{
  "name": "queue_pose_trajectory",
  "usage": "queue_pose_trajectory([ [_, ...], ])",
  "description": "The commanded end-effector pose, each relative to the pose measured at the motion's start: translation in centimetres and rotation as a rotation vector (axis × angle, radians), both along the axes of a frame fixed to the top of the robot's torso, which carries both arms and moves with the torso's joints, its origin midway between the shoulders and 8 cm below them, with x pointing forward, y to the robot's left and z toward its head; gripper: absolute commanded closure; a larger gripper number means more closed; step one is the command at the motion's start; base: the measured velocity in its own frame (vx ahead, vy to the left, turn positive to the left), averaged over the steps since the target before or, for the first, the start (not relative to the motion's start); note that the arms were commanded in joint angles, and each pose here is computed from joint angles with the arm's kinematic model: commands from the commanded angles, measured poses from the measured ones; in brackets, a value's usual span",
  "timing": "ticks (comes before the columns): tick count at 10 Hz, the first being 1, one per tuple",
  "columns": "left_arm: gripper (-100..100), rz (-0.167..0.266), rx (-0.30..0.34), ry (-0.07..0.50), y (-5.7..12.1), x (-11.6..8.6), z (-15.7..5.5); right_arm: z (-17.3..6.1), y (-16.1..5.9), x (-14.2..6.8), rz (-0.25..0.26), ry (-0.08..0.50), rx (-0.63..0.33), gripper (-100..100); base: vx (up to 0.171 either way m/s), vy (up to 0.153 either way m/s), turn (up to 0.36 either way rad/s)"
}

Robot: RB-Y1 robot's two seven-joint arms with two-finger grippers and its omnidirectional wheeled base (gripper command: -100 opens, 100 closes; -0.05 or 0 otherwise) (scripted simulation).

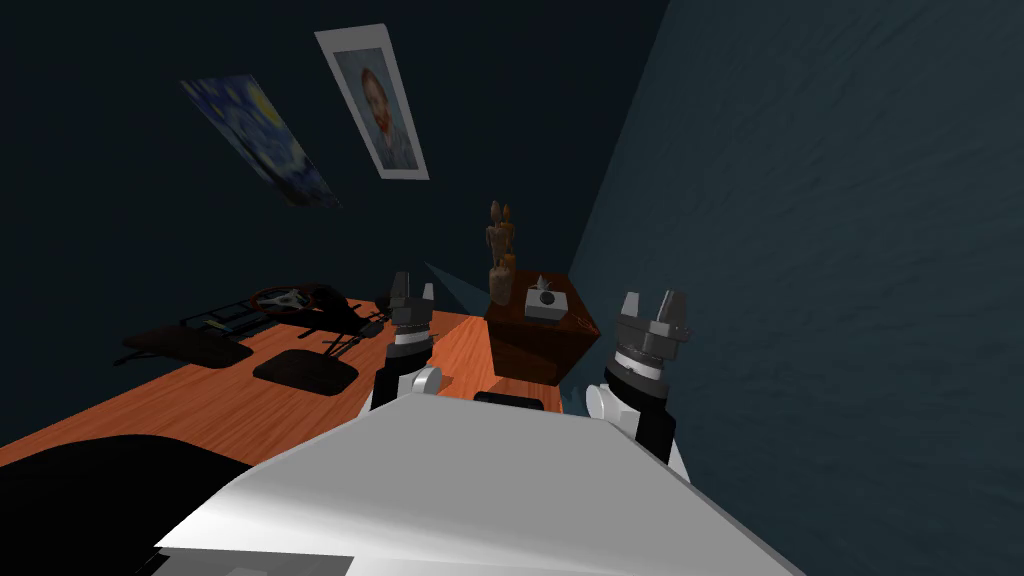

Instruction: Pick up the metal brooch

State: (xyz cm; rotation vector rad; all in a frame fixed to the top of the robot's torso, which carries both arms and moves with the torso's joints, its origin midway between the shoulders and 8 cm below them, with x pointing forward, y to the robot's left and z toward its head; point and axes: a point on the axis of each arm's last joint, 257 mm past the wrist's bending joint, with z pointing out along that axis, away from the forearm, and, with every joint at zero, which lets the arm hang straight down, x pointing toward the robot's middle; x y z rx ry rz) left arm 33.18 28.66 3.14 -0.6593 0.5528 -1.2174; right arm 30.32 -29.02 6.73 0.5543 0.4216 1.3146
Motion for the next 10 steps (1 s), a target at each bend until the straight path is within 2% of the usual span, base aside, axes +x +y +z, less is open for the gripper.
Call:
queue_pose_trajectory([
  [1, 0, 0.000, 0.000, 0.000, 0.0, 0.0, 0.0, -1.8, 0.6, 1.0, 0.008, 0.062, -0.051, -100, -0.011, 0.041, -0.011],
  [3, 0, 0.000, 0.000, 0.000, 0.0, 0.0, 0.0, -4.5, 1.3, 2.1, 0.013, 0.147, -0.114, -100, -0.022, 0.090, -0.014],
  [5, 0, 0.000, 0.000, 0.000, 0.0, 0.0, 0.0, -8.4, 2.0, 3.3, 0.017, 0.258, -0.195, -100, -0.005, 0.098, 0.001],
  [8, 0, 0.000, 0.000, 0.000, 0.0, 0.0, 0.0, -16.4, 2.5, 4.3, 0.022, 0.466, -0.343, -100, -0.006, 0.141, 0.008],
  [10, 0, 0.000, 0.000, 0.000, 0.0, 0.0, 0.0, -21.9, 2.7, 3.9, 0.030, 0.601, -0.470, -100, -0.008, 0.148, 0.025],
])
